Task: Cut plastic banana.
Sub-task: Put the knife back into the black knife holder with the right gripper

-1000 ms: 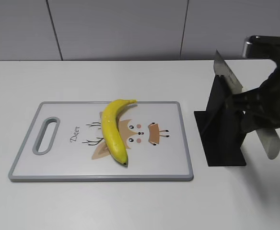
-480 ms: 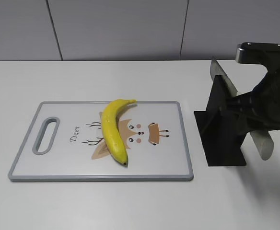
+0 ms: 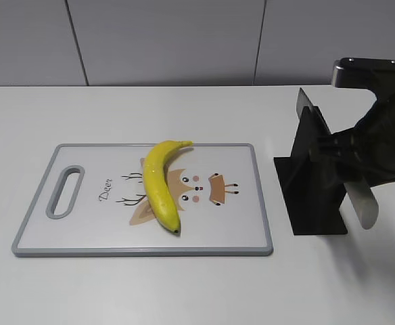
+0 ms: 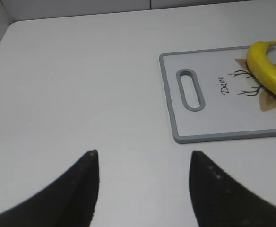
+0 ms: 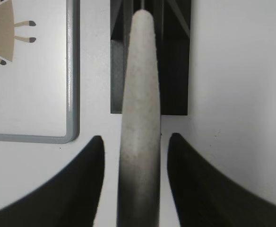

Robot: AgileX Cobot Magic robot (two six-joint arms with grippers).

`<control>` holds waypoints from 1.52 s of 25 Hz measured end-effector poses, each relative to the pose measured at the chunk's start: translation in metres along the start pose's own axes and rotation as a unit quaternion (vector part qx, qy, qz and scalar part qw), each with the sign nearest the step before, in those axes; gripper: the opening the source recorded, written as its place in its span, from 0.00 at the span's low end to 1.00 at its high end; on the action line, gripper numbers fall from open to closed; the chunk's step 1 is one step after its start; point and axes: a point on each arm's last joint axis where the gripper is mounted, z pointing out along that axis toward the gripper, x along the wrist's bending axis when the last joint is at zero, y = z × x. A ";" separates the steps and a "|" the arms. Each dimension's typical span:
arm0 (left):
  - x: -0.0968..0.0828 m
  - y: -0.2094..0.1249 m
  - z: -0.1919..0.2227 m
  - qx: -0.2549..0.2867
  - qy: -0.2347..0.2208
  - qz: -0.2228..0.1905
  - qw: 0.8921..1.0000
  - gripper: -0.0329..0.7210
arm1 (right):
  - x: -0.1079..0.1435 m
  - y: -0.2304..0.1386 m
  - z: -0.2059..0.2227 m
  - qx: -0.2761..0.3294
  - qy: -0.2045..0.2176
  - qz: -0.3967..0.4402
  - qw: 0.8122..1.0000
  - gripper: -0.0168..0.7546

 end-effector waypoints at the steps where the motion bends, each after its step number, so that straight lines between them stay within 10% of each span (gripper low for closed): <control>1: 0.000 0.000 0.000 0.000 0.000 0.000 1.000 0.83 | 0.000 0.000 0.000 0.000 0.000 0.000 1.000 0.61; 7: 0.000 0.000 0.000 0.000 0.001 0.000 1.000 0.83 | -0.001 -0.002 -0.012 0.007 -0.004 -0.027 1.000 0.77; 19: 0.000 0.000 0.000 -0.001 0.001 -0.001 1.000 0.83 | -0.028 -0.053 -0.111 -0.080 0.024 -0.200 0.976 0.78; 38: 0.000 0.001 0.000 -0.003 0.001 -0.001 1.000 0.83 | -0.088 -0.175 -0.131 -0.221 0.055 -0.245 0.942 0.78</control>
